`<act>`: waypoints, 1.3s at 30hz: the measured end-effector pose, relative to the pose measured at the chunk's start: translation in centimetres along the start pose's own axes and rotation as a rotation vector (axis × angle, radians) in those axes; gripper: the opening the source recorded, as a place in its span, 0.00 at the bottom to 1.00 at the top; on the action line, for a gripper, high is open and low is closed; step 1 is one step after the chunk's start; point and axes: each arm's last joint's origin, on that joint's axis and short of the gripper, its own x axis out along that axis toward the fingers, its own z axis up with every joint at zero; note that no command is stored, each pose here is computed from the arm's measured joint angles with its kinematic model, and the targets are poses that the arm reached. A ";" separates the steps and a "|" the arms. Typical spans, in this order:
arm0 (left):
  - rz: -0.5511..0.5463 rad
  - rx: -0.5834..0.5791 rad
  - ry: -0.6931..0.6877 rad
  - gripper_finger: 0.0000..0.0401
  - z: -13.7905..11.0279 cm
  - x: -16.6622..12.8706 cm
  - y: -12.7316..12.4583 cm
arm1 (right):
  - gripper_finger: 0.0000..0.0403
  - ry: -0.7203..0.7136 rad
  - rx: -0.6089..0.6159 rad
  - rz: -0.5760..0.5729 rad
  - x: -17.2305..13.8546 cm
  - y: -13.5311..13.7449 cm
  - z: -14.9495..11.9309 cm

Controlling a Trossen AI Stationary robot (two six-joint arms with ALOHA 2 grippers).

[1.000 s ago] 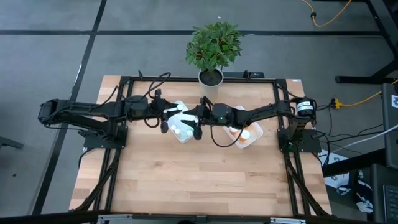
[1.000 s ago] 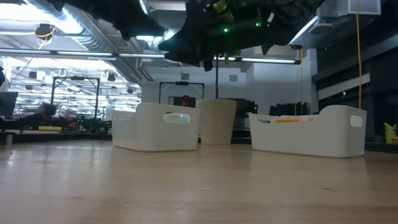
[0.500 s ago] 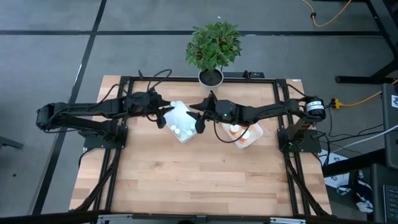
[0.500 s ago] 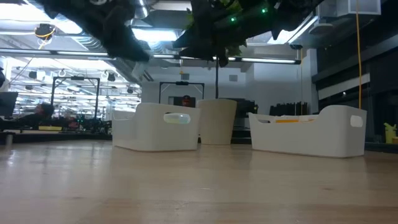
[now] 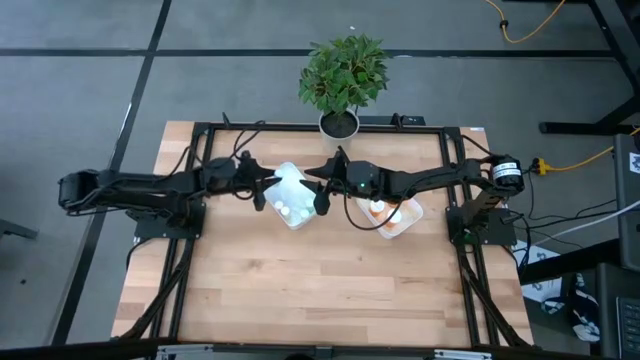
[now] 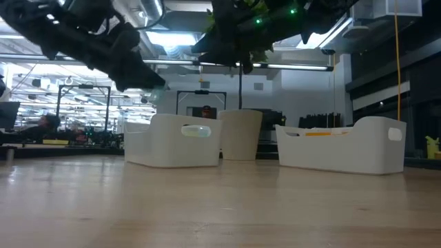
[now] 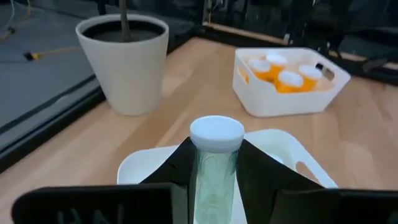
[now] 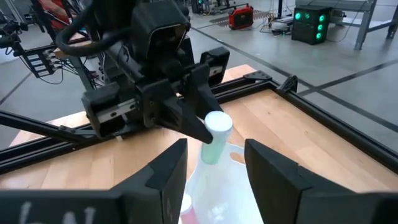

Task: Pick and place medicine bottles into bin by pill shape (circle, oval)
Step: Put the blue pill bottle into the left white bin

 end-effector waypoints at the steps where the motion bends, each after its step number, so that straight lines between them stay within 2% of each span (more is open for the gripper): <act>1: -0.002 -0.001 -0.012 0.18 -0.3 0.0 0.0 | 0.40 0.000 0.000 0.000 0.0 0.0 0.0; 8: 0.050 -0.028 0.015 0.18 -2.4 -0.2 0.5 | 0.40 0.000 -0.003 0.000 0.0 0.0 0.0; 16: 0.033 -0.066 -0.143 0.18 -4.6 -1.0 0.8 | 0.40 0.001 -0.004 0.000 0.0 0.0 0.0; 20: 0.069 -0.063 -0.127 0.18 -5.6 -1.2 0.8 | 0.40 0.001 -0.006 0.000 0.0 0.0 0.0; 28: 0.095 -0.057 -0.133 0.18 -5.9 -1.4 -0.1 | 0.40 0.001 -0.009 0.000 0.0 0.0 0.0; 39: 0.187 -0.085 -0.125 0.18 -6.9 -0.9 -1.3 | 0.40 0.000 -0.009 0.000 0.0 0.0 0.0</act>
